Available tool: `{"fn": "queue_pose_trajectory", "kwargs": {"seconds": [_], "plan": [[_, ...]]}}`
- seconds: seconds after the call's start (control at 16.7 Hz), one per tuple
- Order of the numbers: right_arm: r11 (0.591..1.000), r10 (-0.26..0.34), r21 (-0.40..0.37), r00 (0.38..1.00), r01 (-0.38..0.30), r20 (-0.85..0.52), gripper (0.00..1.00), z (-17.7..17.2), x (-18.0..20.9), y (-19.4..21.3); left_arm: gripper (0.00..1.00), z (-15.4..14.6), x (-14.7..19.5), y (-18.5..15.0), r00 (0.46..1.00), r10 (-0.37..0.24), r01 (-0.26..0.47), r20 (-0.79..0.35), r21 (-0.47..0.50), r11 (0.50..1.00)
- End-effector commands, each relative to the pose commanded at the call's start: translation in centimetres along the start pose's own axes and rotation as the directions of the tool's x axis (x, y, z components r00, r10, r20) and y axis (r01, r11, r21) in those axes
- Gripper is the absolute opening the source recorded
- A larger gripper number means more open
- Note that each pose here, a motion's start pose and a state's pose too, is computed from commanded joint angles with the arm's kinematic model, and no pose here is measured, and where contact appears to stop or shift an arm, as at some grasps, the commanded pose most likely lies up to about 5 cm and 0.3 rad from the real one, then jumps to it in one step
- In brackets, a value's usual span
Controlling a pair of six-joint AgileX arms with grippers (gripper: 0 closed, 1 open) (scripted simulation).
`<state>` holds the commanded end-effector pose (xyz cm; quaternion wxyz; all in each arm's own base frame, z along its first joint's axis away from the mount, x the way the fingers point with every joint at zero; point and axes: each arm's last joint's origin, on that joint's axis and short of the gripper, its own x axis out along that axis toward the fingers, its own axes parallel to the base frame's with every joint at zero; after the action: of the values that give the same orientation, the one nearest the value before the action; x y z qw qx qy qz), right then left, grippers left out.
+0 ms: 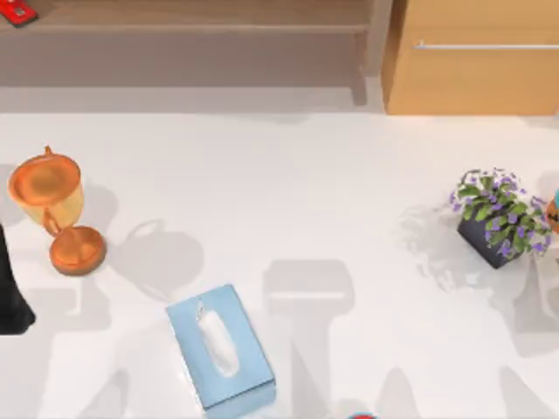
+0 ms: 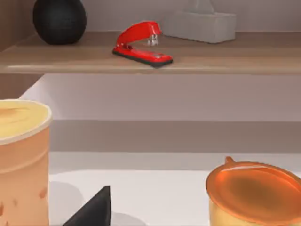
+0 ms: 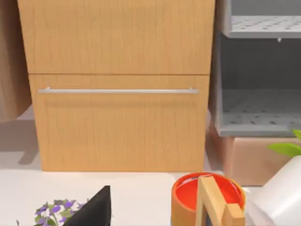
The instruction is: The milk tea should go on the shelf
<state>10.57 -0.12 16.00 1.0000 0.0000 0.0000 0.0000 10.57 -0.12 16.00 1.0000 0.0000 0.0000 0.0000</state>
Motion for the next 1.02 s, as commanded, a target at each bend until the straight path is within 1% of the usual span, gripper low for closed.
{"fn": "queue_pose_trajectory", "kwargs": {"seconds": [0.24,0.48,0.78,0.9,1.02], "plan": [[1.000,0.000,0.000,1.000,0.000,0.000,1.00,0.0,0.0,0.0,1.00,0.3,0.1,0.1,1.000,-0.001,0.001,0.006,0.001,1.000],[1.000,0.000,0.000,1.000,0.000,0.000,1.00,0.0,0.0,0.0,1.00,1.8,1.3,0.8,1.000,-0.007,0.006,0.020,0.011,1.000],[1.000,0.000,0.000,1.000,0.000,0.000,1.00,0.0,0.0,0.0,1.00,3.4,4.9,3.2,1.000,-0.016,0.015,0.003,0.026,1.000],[1.000,0.000,0.000,1.000,0.000,0.000,1.00,0.0,0.0,0.0,1.00,3.3,6.9,4.8,1.000,-0.018,0.019,-0.013,0.028,0.999],[1.000,0.000,0.000,1.000,0.000,0.000,1.00,0.0,0.0,0.0,1.00,2.6,8.8,6.9,0.999,-0.021,0.022,-0.032,0.027,0.999]]}}
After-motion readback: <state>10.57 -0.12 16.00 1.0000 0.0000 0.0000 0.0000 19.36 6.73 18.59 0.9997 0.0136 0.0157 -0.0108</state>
